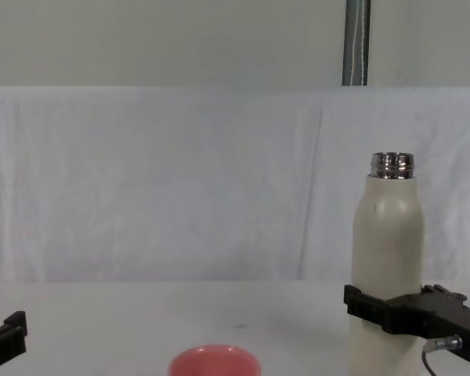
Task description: Grasp the thermos with one hand and pour water into the cup lid.
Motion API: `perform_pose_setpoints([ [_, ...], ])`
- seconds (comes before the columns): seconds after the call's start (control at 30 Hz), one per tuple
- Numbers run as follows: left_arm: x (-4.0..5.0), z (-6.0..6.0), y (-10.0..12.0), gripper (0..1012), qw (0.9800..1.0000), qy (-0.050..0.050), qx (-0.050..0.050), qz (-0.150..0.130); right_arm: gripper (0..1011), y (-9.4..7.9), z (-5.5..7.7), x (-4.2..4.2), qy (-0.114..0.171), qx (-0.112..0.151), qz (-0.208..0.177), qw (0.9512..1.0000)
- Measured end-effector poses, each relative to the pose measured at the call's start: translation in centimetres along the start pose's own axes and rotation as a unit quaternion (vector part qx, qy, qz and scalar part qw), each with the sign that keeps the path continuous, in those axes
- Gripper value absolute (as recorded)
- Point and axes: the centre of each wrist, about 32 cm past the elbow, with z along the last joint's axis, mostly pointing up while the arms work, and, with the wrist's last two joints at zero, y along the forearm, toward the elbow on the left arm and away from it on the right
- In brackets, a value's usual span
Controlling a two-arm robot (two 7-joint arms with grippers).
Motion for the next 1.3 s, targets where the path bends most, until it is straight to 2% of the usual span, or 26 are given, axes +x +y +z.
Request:
perform_pose_setpoints([
  [0.4, 0.00, 0.00, 0.00, 1001, 1.0000, 0.000, 0.000, 0.000, 1002, 0.39, 0.01, 0.04, -0.001, 0.001, 0.002, 1.0000],
  [0.57, 0.00, 0.00, 0.00, 1001, 1.0000, 0.000, 0.000, 0.000, 959, 0.36, 0.00, 0.05, -0.001, 0.001, 0.002, 1.0000],
  [1.3, 0.00, 0.00, 0.00, 1001, 1.0000, 0.000, 0.000, 0.000, 956, 0.31, 0.01, 0.04, -0.001, 0.000, 0.001, 1.0000],
])
